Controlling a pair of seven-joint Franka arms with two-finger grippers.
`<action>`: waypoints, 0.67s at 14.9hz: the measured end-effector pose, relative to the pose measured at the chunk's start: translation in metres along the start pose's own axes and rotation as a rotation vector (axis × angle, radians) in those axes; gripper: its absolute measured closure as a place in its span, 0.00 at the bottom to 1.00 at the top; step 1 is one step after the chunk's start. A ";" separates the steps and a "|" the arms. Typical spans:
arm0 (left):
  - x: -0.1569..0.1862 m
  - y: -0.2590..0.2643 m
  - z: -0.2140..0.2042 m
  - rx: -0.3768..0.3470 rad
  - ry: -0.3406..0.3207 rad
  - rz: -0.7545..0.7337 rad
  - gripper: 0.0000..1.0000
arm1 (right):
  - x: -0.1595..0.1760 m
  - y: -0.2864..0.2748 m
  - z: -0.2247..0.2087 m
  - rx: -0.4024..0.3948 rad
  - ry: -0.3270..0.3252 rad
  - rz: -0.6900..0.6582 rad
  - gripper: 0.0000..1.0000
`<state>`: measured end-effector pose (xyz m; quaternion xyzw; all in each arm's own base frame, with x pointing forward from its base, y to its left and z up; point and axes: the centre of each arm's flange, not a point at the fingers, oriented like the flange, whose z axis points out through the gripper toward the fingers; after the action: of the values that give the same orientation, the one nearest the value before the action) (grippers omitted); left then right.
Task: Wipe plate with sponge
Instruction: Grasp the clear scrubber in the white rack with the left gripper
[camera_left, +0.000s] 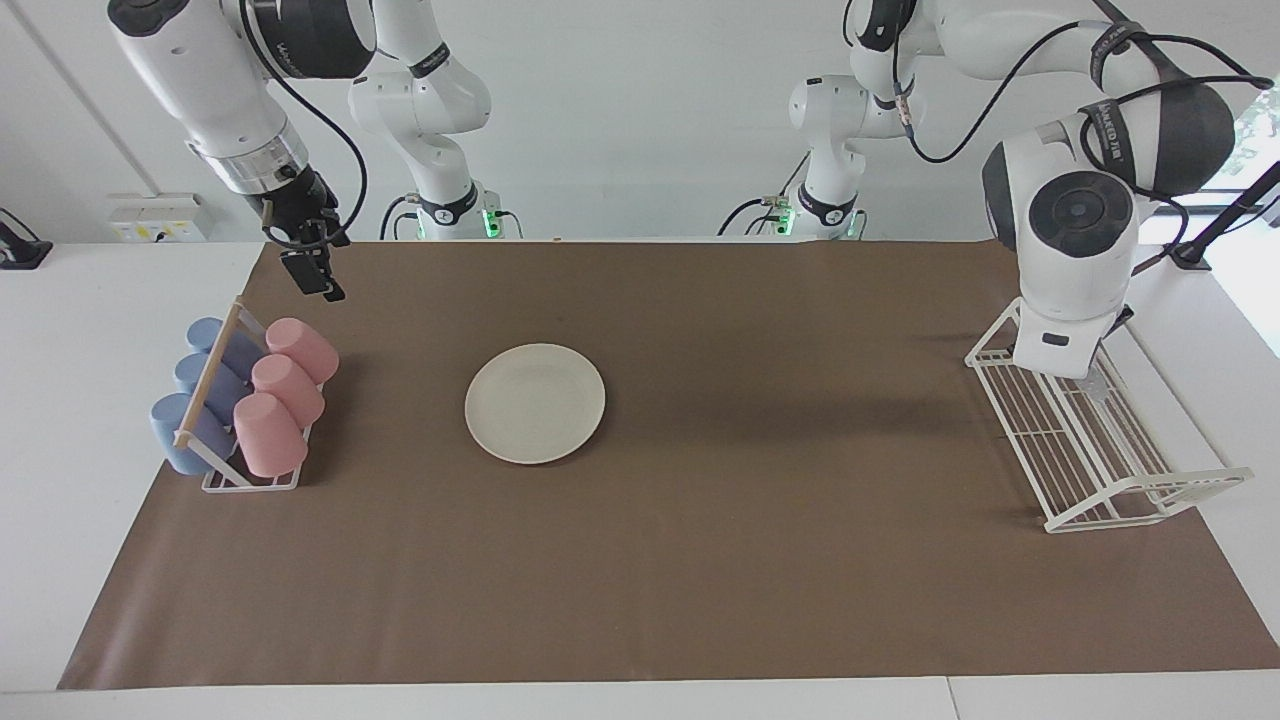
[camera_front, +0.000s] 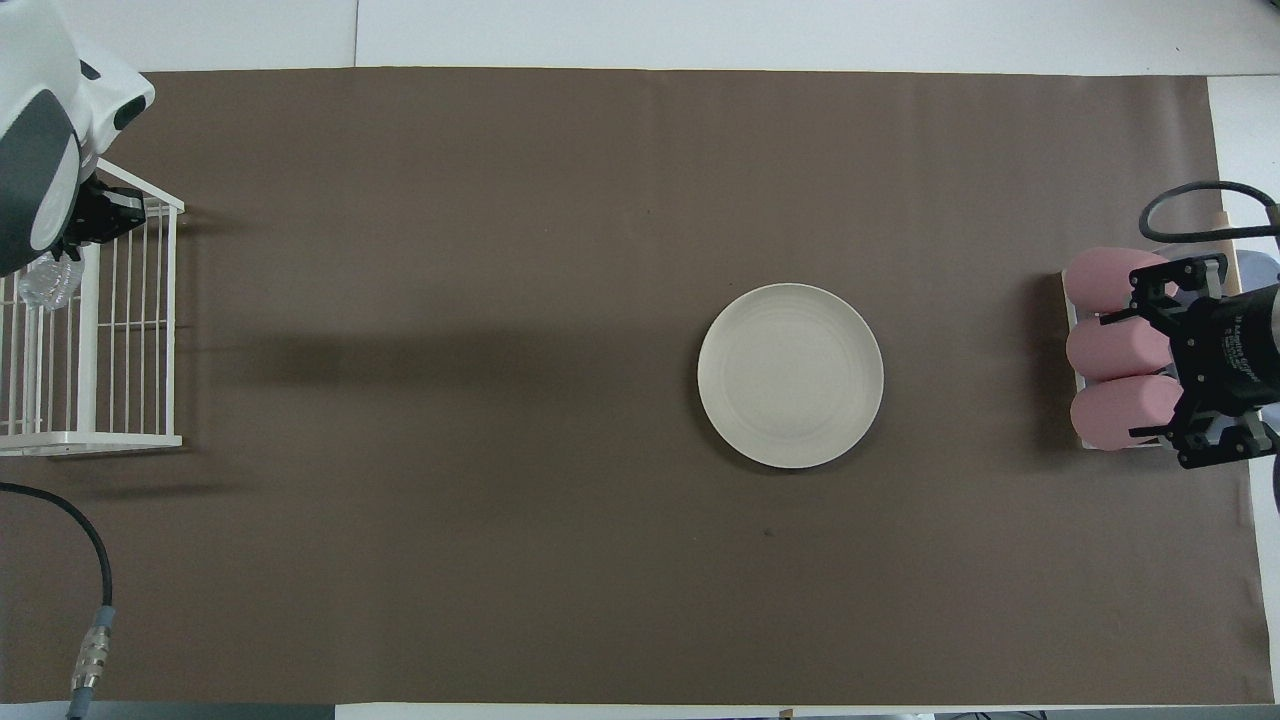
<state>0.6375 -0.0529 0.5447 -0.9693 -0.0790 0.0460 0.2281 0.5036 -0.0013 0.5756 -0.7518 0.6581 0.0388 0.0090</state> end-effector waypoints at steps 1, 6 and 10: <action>-0.006 -0.001 -0.011 -0.094 -0.016 -0.006 0.95 | -0.008 -0.001 0.001 -0.002 0.003 -0.005 0.00; -0.037 -0.039 -0.058 -0.581 -0.105 -0.057 0.95 | -0.040 0.002 0.004 -0.042 0.010 -0.067 0.00; -0.042 -0.044 -0.061 -0.909 -0.228 -0.092 0.95 | -0.081 0.004 0.005 -0.056 0.026 -0.160 0.00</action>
<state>0.5980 -0.0484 0.6214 -0.9553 -0.1585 0.1025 -0.2277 0.4889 0.0783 0.5762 -0.8024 0.5947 0.0467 -0.0174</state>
